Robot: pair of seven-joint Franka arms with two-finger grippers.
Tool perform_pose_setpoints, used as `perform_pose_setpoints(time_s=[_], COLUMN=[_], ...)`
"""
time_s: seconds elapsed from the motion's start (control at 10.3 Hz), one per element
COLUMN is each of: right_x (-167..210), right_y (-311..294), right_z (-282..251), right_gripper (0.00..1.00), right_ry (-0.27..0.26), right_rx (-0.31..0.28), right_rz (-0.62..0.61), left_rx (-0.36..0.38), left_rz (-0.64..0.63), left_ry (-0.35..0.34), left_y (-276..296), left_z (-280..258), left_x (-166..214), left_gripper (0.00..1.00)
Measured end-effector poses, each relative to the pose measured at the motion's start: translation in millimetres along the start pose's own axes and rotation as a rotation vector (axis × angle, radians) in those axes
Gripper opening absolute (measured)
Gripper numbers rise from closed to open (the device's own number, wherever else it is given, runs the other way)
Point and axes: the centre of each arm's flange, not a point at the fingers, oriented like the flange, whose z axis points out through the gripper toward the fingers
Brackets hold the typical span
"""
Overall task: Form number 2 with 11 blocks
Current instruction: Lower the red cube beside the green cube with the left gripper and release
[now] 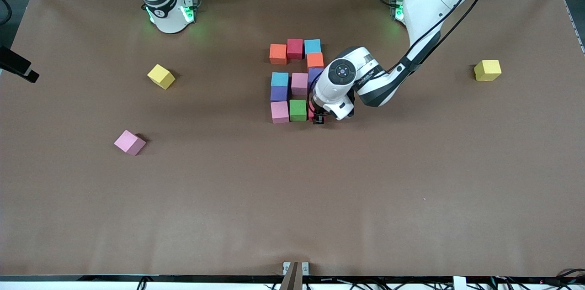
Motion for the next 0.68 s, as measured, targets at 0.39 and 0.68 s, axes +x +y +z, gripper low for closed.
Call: perform_pose_setpoints(time_s=[0.39, 0.68], right_x=[0.0, 0.0], right_y=[0.0, 0.0], right_z=[0.0, 0.0], right_gripper=[1.00, 1.00], right_ry=[0.000, 0.000], right_rx=[0.000, 0.000], right_rz=[0.000, 0.000], left_rx=[-0.007, -0.009], left_rz=[-0.001, -0.002], left_ry=[-0.013, -0.016], left_y=[1.2, 1.8], left_z=[0.7, 0.8], left_x=[-0.6, -0.9], left_gripper=[0.62, 0.62])
